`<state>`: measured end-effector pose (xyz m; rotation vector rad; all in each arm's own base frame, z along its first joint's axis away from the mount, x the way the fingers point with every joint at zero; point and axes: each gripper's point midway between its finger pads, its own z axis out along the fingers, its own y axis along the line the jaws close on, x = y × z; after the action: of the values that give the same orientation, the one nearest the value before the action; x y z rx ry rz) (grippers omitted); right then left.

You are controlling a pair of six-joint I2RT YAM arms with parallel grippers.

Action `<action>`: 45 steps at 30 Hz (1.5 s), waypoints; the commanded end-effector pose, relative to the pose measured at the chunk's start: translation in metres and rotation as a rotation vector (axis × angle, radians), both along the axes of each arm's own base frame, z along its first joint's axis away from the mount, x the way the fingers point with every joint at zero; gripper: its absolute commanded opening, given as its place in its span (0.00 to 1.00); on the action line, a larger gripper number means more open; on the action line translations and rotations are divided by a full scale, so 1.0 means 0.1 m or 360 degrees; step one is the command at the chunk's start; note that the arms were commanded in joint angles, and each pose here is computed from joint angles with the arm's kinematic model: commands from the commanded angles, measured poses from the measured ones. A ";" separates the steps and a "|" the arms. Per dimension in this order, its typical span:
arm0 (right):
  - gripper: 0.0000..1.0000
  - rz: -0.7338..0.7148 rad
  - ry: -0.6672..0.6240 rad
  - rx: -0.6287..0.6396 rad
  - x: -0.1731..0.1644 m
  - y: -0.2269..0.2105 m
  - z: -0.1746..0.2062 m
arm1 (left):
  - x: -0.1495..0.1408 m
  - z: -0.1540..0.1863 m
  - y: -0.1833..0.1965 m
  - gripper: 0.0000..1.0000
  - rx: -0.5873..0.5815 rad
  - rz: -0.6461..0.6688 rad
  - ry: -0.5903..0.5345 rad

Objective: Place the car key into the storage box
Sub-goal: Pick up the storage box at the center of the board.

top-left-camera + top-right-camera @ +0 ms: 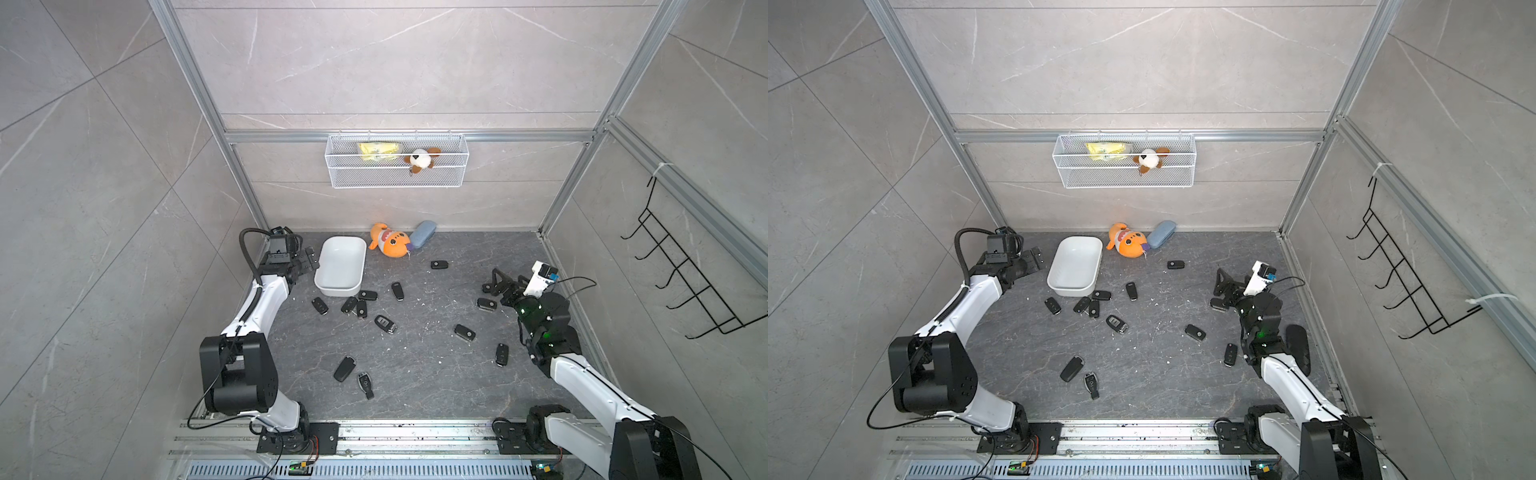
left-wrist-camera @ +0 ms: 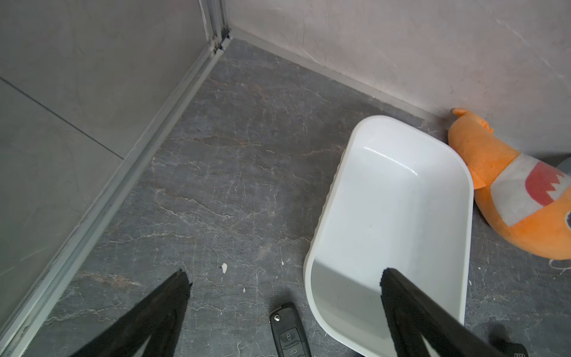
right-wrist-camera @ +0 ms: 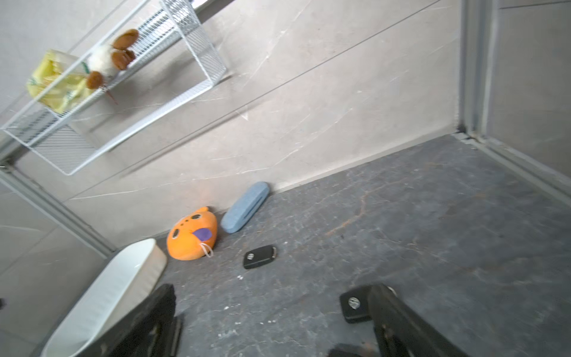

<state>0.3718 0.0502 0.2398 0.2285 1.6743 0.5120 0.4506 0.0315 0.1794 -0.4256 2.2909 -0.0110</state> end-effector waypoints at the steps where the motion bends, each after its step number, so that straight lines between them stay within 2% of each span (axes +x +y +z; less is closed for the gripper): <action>1: 0.99 0.0257 0.0221 0.0170 0.05 0.31 0.07 | 0.11 -0.06 -0.12 1.00 -0.0084 -0.0084 0.0051; 9: 1.00 0.0463 0.0353 0.0354 0.11 0.56 0.18 | 0.35 -0.51 -0.22 0.93 -0.0120 -0.0196 0.0242; 18: 1.00 0.0545 0.0549 0.0095 0.02 0.85 0.05 | 0.61 -0.90 -0.32 0.79 -0.0173 -0.0299 0.0388; 25: 1.00 0.0614 0.0642 -0.0066 -0.10 1.23 -0.06 | 0.76 -1.13 -0.37 0.61 -0.0208 -0.0328 0.0474; 27: 1.00 0.0639 0.0660 -0.0099 -0.12 1.32 -0.06 | 0.79 -1.14 -0.36 0.51 -0.0193 -0.0333 0.0474; 32: 0.99 0.0710 0.0654 -0.0134 -0.15 1.50 -0.01 | 0.80 -1.08 -0.37 0.16 -0.0185 -0.0343 0.0458; 33: 1.00 0.0712 0.0656 -0.0147 -0.15 1.52 -0.01 | 0.79 -1.04 -0.37 0.13 -0.0183 -0.0344 0.0448; 40: 1.00 0.0751 0.0658 -0.0175 -0.24 1.65 -0.03 | 0.60 -0.74 -0.39 0.01 -0.0195 -0.0323 0.0378; 45: 1.00 0.0762 0.0675 -0.0166 -0.33 1.67 -0.08 | 0.35 -0.43 -0.47 0.00 -0.0266 -0.0299 0.0293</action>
<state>0.3439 0.2191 0.2297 -0.1571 2.1837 0.7826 0.4909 -0.0051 0.0810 -0.2993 2.6281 -0.1958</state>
